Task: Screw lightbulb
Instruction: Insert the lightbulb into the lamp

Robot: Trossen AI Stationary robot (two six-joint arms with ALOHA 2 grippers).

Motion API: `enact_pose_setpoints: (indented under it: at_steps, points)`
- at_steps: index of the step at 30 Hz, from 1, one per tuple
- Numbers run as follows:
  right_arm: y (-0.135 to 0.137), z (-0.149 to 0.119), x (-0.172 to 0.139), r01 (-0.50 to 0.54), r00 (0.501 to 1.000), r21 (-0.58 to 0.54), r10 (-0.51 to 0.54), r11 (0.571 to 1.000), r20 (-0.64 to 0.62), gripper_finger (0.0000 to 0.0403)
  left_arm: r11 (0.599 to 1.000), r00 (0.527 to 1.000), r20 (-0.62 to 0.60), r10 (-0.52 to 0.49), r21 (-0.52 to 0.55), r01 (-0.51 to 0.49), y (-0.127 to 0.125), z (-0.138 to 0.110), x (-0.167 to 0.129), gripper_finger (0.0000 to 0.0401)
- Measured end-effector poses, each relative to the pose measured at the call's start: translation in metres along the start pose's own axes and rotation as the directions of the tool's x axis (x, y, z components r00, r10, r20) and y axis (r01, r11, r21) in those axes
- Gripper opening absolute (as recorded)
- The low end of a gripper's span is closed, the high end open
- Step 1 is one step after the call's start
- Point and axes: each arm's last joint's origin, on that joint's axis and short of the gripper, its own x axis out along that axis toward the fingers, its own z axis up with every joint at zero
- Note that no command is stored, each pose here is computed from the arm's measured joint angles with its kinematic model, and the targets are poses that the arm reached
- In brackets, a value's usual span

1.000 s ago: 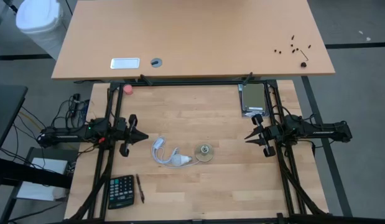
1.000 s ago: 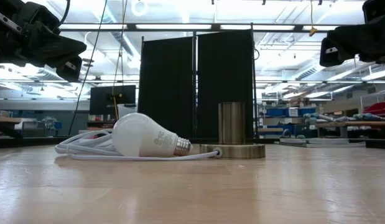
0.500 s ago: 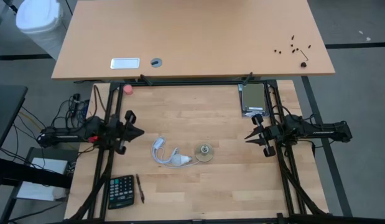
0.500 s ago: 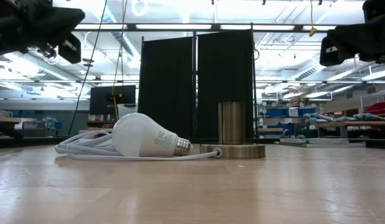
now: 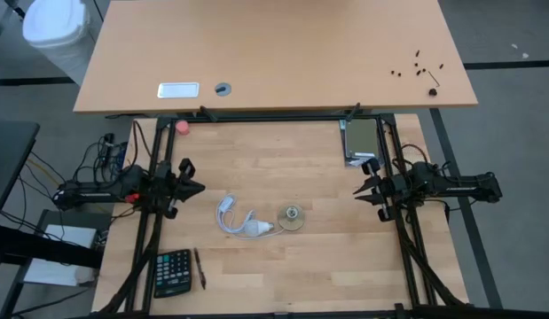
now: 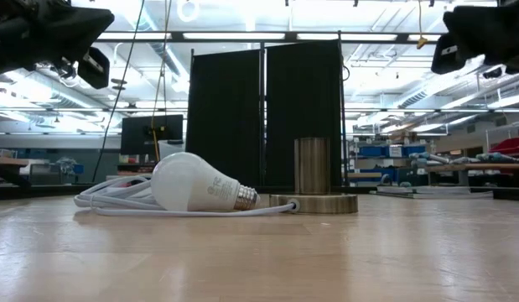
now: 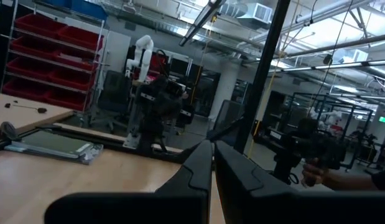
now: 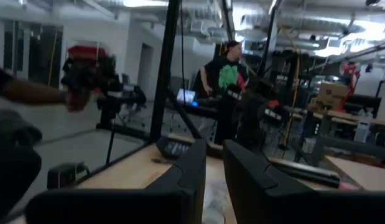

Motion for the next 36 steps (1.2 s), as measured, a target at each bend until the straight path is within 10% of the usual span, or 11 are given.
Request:
enact_pose_setpoints:
  at_steps: [9, 26, 36]
  points:
    - [-0.011, 0.009, -0.001, 0.333, 0.933, 0.204, -0.352, 0.921, 0.067, 0.0068, 1.0, 1.0, -0.001, 0.0, 0.0, 0.0, 0.0, 0.0, 0.0, 0.0026]
    - [-0.018, 0.004, 0.032, 0.298, 0.954, 0.271, -0.294, 0.915, -0.056, 0.0068, 0.956, 0.99, -0.097, -0.101, -0.287, 0.069, -0.002, -0.007, 0.0, 0.0026]
    - [-0.035, 0.017, 0.092, 0.298, 0.944, 0.197, -0.258, 0.934, -0.204, 0.0068, 0.981, 0.991, -0.094, -0.093, -0.178, 0.075, -0.001, -0.007, 0.0, 0.0026]
